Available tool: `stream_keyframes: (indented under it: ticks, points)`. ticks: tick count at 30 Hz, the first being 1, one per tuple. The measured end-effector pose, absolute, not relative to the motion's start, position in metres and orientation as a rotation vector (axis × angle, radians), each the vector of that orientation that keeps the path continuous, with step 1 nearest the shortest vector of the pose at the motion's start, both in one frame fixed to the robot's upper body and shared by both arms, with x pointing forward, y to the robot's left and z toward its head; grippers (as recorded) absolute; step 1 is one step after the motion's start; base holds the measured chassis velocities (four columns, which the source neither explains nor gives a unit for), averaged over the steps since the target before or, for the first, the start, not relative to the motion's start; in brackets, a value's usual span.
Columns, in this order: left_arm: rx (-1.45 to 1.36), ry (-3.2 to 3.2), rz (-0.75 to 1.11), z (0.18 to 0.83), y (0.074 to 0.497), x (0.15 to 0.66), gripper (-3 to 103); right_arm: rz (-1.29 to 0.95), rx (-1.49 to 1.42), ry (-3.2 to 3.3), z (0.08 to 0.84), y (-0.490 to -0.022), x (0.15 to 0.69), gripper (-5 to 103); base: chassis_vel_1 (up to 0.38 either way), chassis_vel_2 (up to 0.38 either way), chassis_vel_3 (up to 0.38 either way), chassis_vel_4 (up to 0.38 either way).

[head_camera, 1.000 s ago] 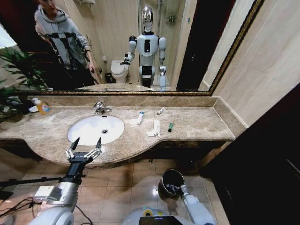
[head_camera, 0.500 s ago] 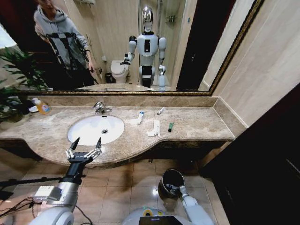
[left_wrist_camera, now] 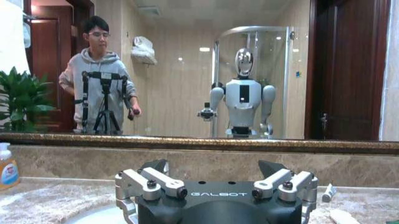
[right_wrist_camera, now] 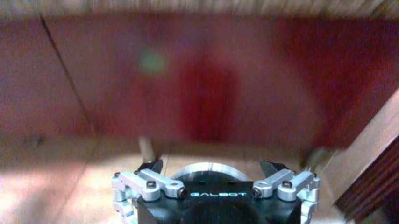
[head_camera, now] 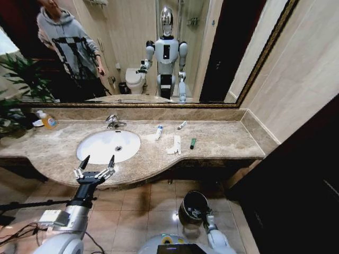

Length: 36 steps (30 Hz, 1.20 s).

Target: Pick up the trash from the sink and place it in the trash bin.

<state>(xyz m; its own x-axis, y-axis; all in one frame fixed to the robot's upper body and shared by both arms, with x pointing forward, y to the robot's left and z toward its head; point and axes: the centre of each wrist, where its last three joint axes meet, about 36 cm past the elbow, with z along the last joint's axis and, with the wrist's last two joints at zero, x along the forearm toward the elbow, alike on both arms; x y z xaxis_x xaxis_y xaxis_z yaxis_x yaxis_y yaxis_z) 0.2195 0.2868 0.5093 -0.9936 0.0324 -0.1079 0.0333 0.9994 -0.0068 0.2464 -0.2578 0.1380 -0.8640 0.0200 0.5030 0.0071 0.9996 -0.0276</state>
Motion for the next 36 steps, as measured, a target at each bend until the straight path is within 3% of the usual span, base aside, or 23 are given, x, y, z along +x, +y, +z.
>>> stream_keyframes:
  ticks: [9, 15, 23, 31, 33, 36]
  points:
    - [0.050, 3.033, -0.013, 0.509, 0.287, 0.219, 100, -0.006, -0.104, -2.838, 0.257, -0.249, 0.191, 100, 0.000, 0.000, 0.000, 0.000]
    - [0.050, 3.033, -0.013, 0.509, 0.287, 0.219, 100, 0.001, -0.116, -2.963, 0.318, -0.245, 0.190, 100, 0.000, 0.000, 0.000, 0.000]
    - [0.050, 3.033, -0.013, 0.509, 0.287, 0.219, 100, -0.036, -0.085, -3.121, 0.392, -0.238, 0.226, 100, 0.000, 0.000, 0.000, 0.000]
    - [0.050, 3.033, -0.013, 0.509, 0.287, 0.219, 100, -0.055, 0.004, -3.184, 0.419, -0.237, 0.270, 100, 0.000, 0.000, 0.000, 0.000]
    - [0.050, 3.033, -0.013, 0.509, 0.287, 0.219, 100, -0.009, 0.068, -3.194, 0.414, -0.235, 0.311, 100, 0.000, 0.000, 0.000, 0.000]
    - [0.050, 3.033, -0.013, 0.509, 0.287, 0.219, 100, 0.006, 0.098, -3.190, 0.409, -0.231, 0.329, 100, 0.000, 0.000, 0.000, 0.000]
